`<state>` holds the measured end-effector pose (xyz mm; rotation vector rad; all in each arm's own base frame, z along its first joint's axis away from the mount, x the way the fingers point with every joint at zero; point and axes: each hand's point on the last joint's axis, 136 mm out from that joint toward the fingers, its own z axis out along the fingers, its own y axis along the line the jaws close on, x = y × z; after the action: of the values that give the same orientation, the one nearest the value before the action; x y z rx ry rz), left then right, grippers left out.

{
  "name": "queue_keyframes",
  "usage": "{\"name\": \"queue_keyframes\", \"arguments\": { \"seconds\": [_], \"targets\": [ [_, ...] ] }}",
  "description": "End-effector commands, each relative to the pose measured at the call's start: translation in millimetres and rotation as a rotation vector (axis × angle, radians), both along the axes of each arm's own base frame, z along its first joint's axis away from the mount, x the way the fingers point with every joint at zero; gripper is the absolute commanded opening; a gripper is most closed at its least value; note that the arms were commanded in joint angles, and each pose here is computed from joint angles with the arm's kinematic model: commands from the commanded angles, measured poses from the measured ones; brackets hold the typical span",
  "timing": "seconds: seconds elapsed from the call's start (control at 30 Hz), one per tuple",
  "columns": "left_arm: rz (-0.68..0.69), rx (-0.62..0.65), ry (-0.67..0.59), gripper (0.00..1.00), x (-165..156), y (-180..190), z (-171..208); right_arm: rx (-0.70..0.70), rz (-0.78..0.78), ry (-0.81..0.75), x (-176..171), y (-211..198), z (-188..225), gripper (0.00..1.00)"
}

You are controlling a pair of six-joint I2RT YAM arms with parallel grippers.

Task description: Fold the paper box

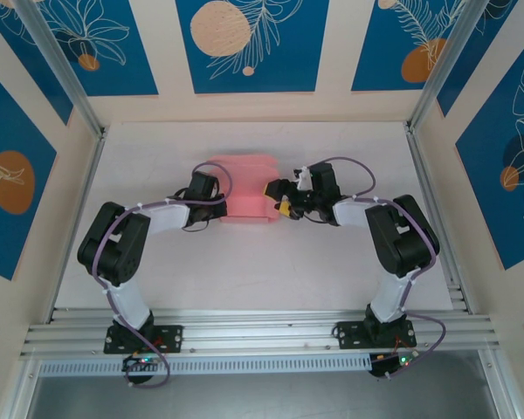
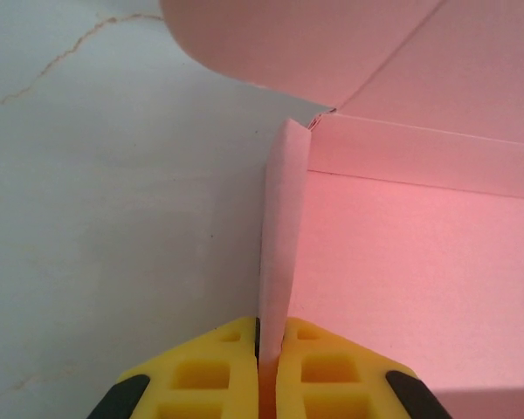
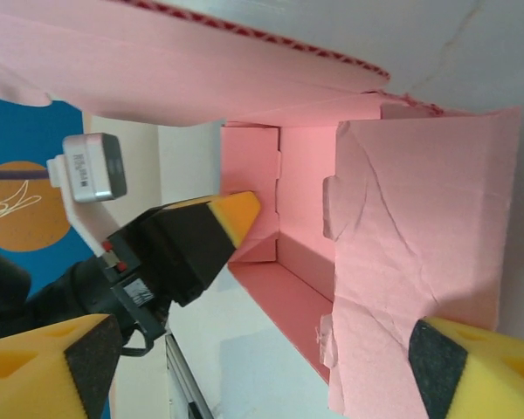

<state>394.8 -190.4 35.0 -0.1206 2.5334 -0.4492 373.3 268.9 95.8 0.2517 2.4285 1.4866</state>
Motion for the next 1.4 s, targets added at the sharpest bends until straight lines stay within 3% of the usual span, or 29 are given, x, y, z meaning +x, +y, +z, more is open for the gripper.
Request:
{"name": "queue_keyframes", "arguments": {
  "seconds": [0.0,0.37,0.53,0.6,0.77,1.0,1.37],
  "targets": [
    [0.005,0.085,0.141,0.0,-27.3,13.1,-37.5,-0.016,0.009,0.005,3.8,3.0,-2.4,0.83],
    [0.032,0.142,0.085,0.0,-22.9,11.9,-26.3,-0.274,-0.031,0.104,1.7,-11.6,-31.0,0.42],
    [0.064,0.169,0.062,0.0,-20.0,15.2,-20.6,-0.33,-0.005,0.058,-4.6,-11.4,-14.3,0.4],
    [0.075,0.184,0.063,0.0,-18.8,18.6,-20.3,-0.347,-0.014,0.023,-7.3,-19.1,-1.0,0.43],
    [0.068,0.183,0.085,0.0,-19.4,16.2,-25.5,-0.299,-0.024,-0.056,-16.1,-34.4,24.4,0.68],
    [0.058,0.176,0.094,0.0,-19.6,13.7,-25.0,-0.235,-0.028,-0.024,-14.6,-42.5,9.7,0.95],
    [0.042,0.172,0.105,0.0,-20.7,11.9,-26.7,-0.137,0.063,-0.011,9.9,-7.5,-20.1,0.98]
  ]
}}
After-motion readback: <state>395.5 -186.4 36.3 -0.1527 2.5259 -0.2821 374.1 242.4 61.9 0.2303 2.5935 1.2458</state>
